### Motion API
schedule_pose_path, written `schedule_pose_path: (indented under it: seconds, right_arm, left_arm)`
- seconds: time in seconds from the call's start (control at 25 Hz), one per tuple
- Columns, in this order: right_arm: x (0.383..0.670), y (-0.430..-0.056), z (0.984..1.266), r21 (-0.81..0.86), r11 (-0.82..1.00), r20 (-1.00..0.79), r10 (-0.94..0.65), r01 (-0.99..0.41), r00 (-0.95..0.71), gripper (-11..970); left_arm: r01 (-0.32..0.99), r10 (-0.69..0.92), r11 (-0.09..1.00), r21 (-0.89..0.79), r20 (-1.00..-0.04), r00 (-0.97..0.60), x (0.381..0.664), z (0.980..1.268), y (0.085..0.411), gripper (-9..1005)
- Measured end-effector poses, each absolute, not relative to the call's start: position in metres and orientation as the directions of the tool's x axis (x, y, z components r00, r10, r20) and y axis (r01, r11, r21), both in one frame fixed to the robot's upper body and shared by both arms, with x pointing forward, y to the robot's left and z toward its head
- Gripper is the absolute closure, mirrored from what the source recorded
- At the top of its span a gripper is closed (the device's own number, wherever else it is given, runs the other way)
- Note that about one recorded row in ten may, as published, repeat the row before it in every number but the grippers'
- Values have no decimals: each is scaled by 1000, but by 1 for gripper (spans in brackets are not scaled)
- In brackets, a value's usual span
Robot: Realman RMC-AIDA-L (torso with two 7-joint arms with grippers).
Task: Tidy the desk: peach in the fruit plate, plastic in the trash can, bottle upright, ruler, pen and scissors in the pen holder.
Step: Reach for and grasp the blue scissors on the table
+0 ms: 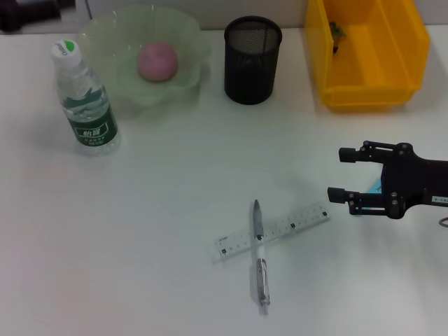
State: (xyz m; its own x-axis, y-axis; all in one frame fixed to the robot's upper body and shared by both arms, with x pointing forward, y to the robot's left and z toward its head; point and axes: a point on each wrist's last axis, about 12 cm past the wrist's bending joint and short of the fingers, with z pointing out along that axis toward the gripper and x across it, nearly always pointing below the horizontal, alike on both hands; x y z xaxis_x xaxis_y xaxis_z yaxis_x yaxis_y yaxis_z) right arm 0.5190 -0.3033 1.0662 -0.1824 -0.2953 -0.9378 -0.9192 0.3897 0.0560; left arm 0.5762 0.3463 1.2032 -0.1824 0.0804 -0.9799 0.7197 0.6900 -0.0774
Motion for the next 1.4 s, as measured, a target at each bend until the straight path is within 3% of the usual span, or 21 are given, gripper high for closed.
schedule_pose_path:
  seconds: [0.08, 0.16, 0.2, 0.24, 0.44, 0.52, 0.68, 0.76, 1.0, 1.24, 1.4]
  right_arm:
    - [519, -303, 1066, 56, 390, -938, -295, -919, -182, 203]
    - [520, -304, 1067, 54, 395, -939, -292, -917, -181, 203]
    - [521, -304, 1068, 52, 398, -941, -288, -916, -179, 203]
    - [521, -304, 1068, 52, 398, -941, -288, -916, -179, 203]
    - [525, -303, 1072, 56, 400, -944, -278, -915, -180, 203]
    - [527, -302, 1074, 60, 397, -945, -274, -916, -181, 203]
    - [532, -302, 1079, 75, 396, -944, -268, -915, -193, 204]
    - [534, -302, 1081, 79, 396, -944, -266, -915, -197, 204]
    - [548, -304, 1106, 120, 392, -935, -264, -912, -236, 204]
    - [560, -310, 1136, 170, 402, -898, -313, -900, -309, 204]
    - [572, -306, 1165, 195, 363, -814, -459, -911, -357, 204]
  left_arm:
    - [737, 45, 670, -91, -986, -163, 573, 1206, 346, 162]
    - [797, -47, 590, -132, -991, -129, 562, 1210, 343, 162]
    - [852, -109, 497, -165, -986, -128, 551, 1206, 337, 162]
    - [852, -109, 497, -165, -986, -128, 551, 1206, 337, 162]
    - [914, -180, 337, -224, -969, -170, 532, 1176, 323, 162]
    - [921, -178, 319, -223, -969, -172, 528, 1163, 319, 162]
    - [921, -178, 319, -223, -969, -172, 528, 1163, 319, 162]
    - [944, -76, 297, -142, -989, -125, 504, 1102, 297, 162]
    - [939, 65, 332, -95, -990, -123, 491, 1064, 281, 162]
    - [937, 94, 334, -105, -985, -144, 491, 1055, 276, 162]
    - [939, 98, 330, -99, -986, -138, 494, 1056, 274, 162]
